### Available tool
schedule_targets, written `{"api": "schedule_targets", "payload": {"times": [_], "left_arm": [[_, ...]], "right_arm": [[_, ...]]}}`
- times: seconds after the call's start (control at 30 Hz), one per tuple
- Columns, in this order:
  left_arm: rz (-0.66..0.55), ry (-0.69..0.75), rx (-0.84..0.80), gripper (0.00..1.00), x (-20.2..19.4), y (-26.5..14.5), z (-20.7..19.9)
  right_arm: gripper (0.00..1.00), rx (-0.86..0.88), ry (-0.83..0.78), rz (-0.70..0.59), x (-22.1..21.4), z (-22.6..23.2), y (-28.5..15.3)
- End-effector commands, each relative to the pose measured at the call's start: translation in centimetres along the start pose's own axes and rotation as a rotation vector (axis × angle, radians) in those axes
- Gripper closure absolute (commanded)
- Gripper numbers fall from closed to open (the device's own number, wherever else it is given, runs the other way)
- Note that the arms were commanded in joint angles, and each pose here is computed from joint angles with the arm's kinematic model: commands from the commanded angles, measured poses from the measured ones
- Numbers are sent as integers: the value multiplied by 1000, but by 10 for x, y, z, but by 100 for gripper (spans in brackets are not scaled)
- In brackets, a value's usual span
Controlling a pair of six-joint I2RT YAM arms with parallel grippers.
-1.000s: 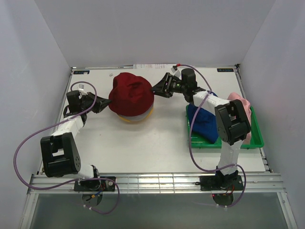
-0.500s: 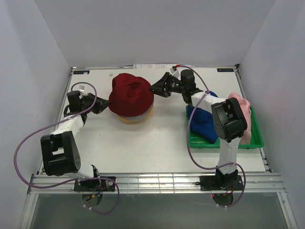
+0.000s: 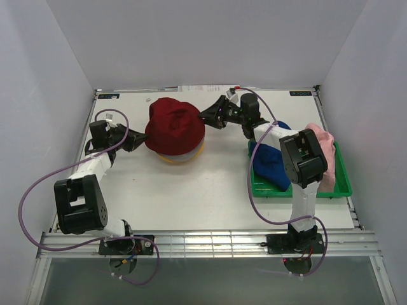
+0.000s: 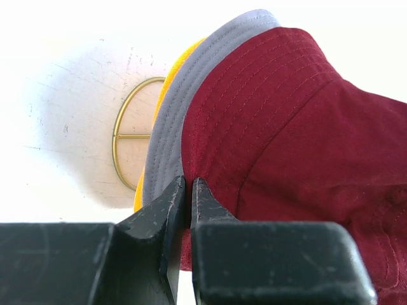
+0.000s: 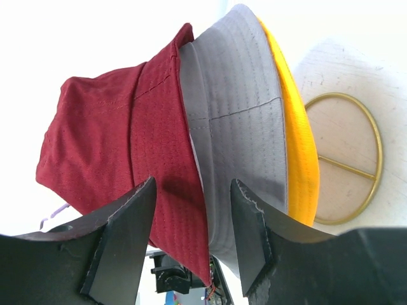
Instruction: Stack the hats
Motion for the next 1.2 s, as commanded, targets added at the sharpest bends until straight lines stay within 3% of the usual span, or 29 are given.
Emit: {"api": "schedule_targets", "payload": {"times": [0.0,0.47,0.73,0.87,1.17], "left_arm": [[-41,23,17,100,11,-2,-3],[-29,18,29,100,11,-2,-3],[-28,15,39,100,11,-2,0],[-31,11,47,100,10,-2,3],[-31,3,81,100,8,2,16]], "right_arm": [[44,72,-47,-13,9,18,6],[48,86,-30,5,10,17,20],[82,43,-20,3,9,9,19],[88,11,-8,8,3,-4,16],[92,-105,36,35,-15,-50,1]]}}
Point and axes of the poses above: each gripper's point midway between its finger pads, its own y axis out along the fingers, its own z axis along the line the jaws close on, x = y × z, the point moved 3 cm from there along -y, back along the fingers, and after that the axes turned 5 degrees about -y, right-handed, at the moved point
